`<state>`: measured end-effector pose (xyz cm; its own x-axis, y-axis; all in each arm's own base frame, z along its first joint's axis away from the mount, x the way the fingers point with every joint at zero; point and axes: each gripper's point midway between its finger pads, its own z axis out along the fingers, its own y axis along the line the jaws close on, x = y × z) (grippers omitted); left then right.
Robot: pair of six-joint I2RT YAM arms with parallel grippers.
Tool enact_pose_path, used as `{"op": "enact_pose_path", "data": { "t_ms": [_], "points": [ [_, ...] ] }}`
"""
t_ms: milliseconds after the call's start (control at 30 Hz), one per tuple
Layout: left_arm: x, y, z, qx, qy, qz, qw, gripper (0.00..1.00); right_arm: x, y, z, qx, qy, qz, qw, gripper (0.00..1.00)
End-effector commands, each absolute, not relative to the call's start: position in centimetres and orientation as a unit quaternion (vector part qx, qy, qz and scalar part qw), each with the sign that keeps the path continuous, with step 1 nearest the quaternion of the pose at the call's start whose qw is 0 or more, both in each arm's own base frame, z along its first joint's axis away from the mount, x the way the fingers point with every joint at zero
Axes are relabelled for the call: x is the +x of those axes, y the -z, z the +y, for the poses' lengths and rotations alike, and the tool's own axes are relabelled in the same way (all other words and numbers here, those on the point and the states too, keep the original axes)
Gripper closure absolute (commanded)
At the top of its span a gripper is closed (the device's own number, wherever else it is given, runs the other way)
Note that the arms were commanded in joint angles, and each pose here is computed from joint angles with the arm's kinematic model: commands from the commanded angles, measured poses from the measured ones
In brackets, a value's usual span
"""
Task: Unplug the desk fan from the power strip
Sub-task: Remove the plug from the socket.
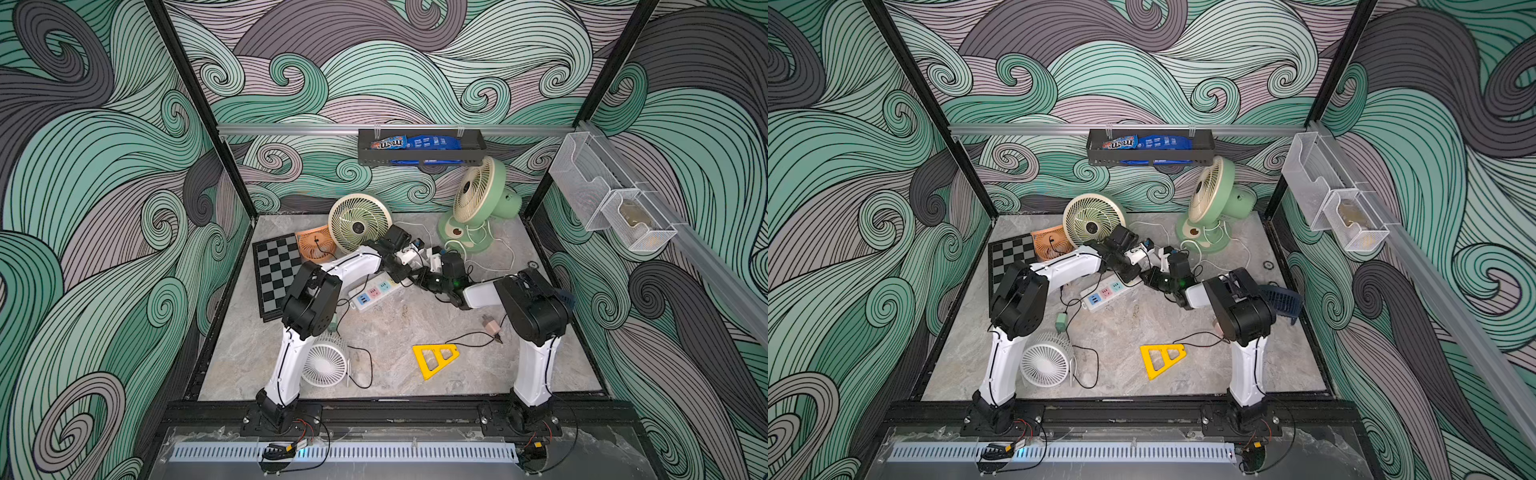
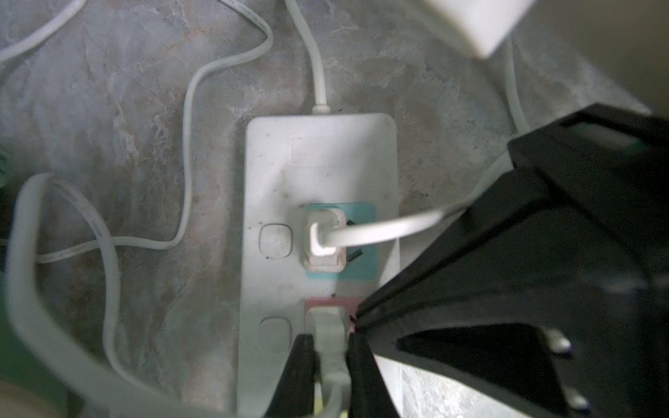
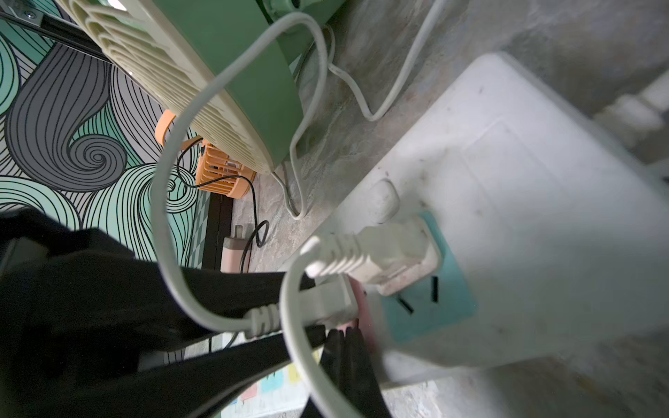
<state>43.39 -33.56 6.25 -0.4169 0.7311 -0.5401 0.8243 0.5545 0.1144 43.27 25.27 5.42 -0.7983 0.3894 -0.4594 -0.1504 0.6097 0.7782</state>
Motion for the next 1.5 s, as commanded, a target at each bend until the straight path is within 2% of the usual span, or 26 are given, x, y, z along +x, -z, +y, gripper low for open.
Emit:
{"op": "enact_pose_path", "data": {
  "t_ms": [0, 133, 200, 300, 433, 667, 833, 933, 1100, 1200, 1367, 1467],
  "points": [
    [42.9, -7.6, -34.7, 0.484, 0.06, 0.818, 0.304, 1.0, 41.2, 0.2, 24.3, 0.106, -0.384, 0.885, 0.243, 0.98],
    [43.1, -7.2, -34.4, 0.47, 0.064, 0.83, 0.293, 1.0, 41.1, 0.4, 24.4, 0.105, -0.383, 0.886, 0.239, 0.98],
    [42.9, -7.3, -34.6, 0.453, 0.114, 0.842, 0.271, 1.0, 41.0, 0.6, 24.4, 0.105, -0.381, 0.887, 0.237, 0.98],
    [43.4, -6.9, -33.9, 0.428, 0.139, 0.859, 0.243, 1.0, 41.0, 0.6, 24.5, 0.103, -0.381, 0.888, 0.237, 0.98],
    [43.1, -7.0, -33.7, 0.447, 0.135, 0.849, 0.248, 1.0, 41.0, 0.7, 24.5, 0.102, -0.38, 0.889, 0.235, 0.98],
    [42.9, -8.0, -34.0, 0.475, 0.076, 0.823, 0.301, 1.0, 41.0, 0.9, 24.5, 0.103, -0.38, 0.889, 0.233, 0.98],
    [43.1, -8.3, -34.3, 0.442, 0.147, 0.845, 0.261, 1.0, 41.0, 0.9, 24.6, 0.103, -0.382, 0.889, 0.232, 0.98],
    [43.0, -8.1, -34.3, 0.444, 0.153, 0.846, 0.251, 1.0, 40.9, 1.0, 24.5, 0.104, -0.382, 0.888, 0.232, 0.98],
    [42.3, -7.8, -34.7, 0.491, 0.099, 0.818, 0.285, 1.0, 40.9, 1.0, 24.5, 0.102, -0.381, 0.889, 0.233, 0.98],
    [42.8, -7.8, -34.5, 0.483, 0.062, 0.821, 0.298, 1.0, 40.8, 1.0, 24.4, 0.103, -0.381, 0.889, 0.232, 0.98],
    [43.5, -7.7, -33.9, 0.432, 0.142, 0.854, 0.253, 1.0, 40.8, 1.0, 24.5, 0.103, -0.382, 0.889, 0.232, 0.98],
    [43.4, -6.9, -33.4, 0.429, 0.148, 0.859, 0.238, 1.0, 40.8, 1.0, 24.4, 0.104, -0.382, 0.888, 0.232, 0.98]
  ]
}}
